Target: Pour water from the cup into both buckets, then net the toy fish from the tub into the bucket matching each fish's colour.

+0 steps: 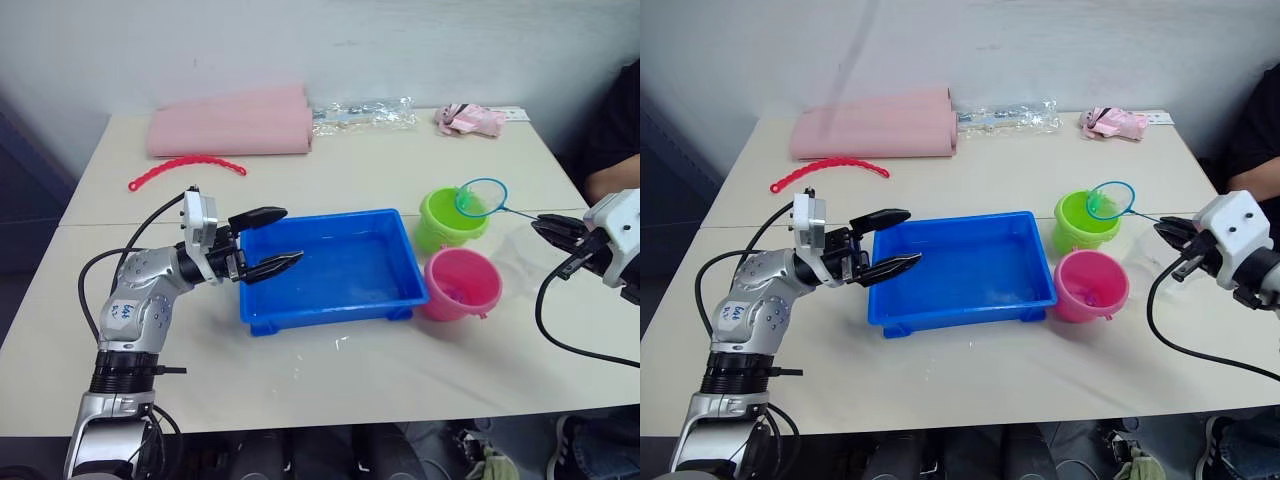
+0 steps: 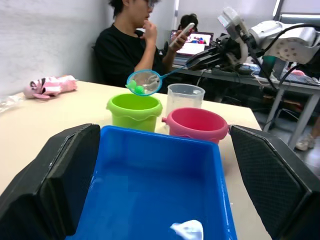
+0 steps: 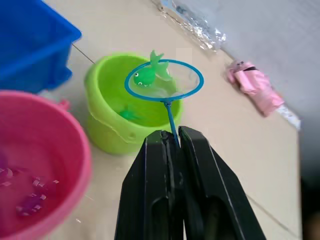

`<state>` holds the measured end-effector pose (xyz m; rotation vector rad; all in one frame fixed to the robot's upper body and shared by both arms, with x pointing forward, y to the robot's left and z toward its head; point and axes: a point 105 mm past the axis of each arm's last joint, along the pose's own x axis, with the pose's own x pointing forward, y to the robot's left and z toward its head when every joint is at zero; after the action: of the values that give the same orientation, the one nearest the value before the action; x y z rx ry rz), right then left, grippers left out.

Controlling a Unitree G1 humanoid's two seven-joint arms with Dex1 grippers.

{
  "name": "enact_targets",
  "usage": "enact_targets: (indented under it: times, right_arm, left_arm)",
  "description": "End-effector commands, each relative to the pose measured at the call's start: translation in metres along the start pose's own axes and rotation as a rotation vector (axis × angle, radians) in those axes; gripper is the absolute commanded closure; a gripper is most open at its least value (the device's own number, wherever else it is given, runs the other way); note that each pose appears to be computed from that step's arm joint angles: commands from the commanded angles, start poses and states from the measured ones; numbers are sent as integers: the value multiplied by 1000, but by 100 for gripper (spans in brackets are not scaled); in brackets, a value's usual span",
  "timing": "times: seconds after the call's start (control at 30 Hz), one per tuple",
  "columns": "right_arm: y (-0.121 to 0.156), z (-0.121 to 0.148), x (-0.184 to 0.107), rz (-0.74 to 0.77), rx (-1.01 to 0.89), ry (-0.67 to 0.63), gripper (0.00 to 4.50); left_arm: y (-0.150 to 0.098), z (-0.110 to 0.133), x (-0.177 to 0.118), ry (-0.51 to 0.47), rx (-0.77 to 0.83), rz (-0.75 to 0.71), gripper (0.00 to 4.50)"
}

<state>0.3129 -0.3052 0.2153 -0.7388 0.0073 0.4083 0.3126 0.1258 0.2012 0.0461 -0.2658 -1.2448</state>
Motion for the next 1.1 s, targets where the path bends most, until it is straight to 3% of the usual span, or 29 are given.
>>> enact_targets:
  times: [0.03, 0.27, 0.53, 0.7, 1.1]
  right_arm:
    - [-13, 12, -3, -41, -228, 7, 450]
    - [-10, 17, 2, 12, -639, 38, 450]
    - [-17, 16, 6, 27, -900, 56, 450]
    - [-22, 32, 9, -1, -1068, -19, 450]
    - [-12, 18, 16, 95, -1130, -48, 450]
  left_arm:
    - [-2, 12, 2, -1, 47, -24, 2]
    - [1, 11, 3, -1, 40, -27, 2]
    - [-2, 7, -3, 28, 41, -39, 2]
    - [-1, 7, -10, 46, 52, -33, 2]
    - [-3, 8, -10, 50, 66, -49, 2]
